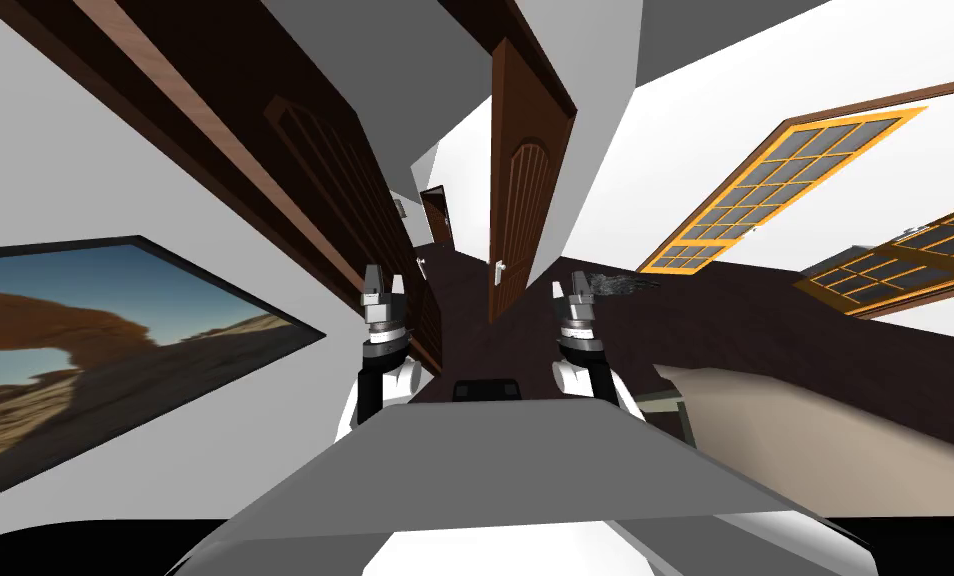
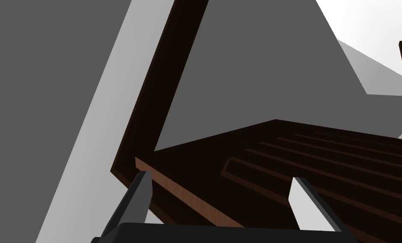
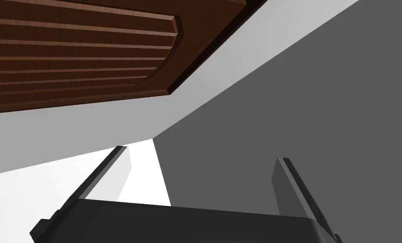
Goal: Push the door open
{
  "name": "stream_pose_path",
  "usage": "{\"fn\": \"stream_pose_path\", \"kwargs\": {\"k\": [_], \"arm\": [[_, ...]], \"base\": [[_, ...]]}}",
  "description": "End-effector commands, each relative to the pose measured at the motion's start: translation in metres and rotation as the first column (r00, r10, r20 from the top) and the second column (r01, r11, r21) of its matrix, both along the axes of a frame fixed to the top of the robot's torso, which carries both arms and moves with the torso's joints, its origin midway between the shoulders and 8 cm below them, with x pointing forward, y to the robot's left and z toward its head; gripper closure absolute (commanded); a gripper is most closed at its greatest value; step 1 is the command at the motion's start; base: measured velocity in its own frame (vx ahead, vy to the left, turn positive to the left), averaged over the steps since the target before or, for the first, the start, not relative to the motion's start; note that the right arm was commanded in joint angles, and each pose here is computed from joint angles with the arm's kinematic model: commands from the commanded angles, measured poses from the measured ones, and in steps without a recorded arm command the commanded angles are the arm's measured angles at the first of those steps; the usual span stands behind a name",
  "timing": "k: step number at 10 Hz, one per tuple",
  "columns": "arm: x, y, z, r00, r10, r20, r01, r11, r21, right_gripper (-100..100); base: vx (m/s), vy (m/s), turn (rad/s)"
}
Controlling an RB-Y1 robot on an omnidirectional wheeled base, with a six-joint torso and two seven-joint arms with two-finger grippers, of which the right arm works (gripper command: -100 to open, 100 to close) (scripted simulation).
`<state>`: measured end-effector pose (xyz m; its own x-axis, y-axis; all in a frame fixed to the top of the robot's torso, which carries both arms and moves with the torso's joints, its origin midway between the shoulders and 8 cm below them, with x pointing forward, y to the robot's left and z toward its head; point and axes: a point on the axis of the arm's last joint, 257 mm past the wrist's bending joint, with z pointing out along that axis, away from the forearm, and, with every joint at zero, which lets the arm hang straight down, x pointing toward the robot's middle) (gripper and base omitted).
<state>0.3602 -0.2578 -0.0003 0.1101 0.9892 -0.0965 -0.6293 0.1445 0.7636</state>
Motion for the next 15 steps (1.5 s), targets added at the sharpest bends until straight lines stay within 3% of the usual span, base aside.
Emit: {"fn": "stream_pose_path", "kwargs": {"k": [1,7,10,11,15], "arm": [[0.010,0.006,-0.012,0.9994,0.022,-0.028,-0.021,1.000,0.005,-100],[0.035,0.022,-0.045,0.9915,0.078,-0.104,-0.076,0.997,0.023,-100],[0.051,0.034,-0.068,0.9813,0.114,-0.155,-0.110,0.993,0.036,-100],[0.059,0.041,-0.080,0.9740,0.133,-0.183,-0.127,0.991,0.044,-100],[0.075,0.056,-0.107,0.9547,0.173,-0.242,-0.163,0.985,0.060,-100]], "base": [[0.047,-0.065,0.098],[0.100,-0.118,0.083],[0.101,-0.128,0.099],[0.084,-0.135,0.136],[0.091,-0.124,0.093]]}}
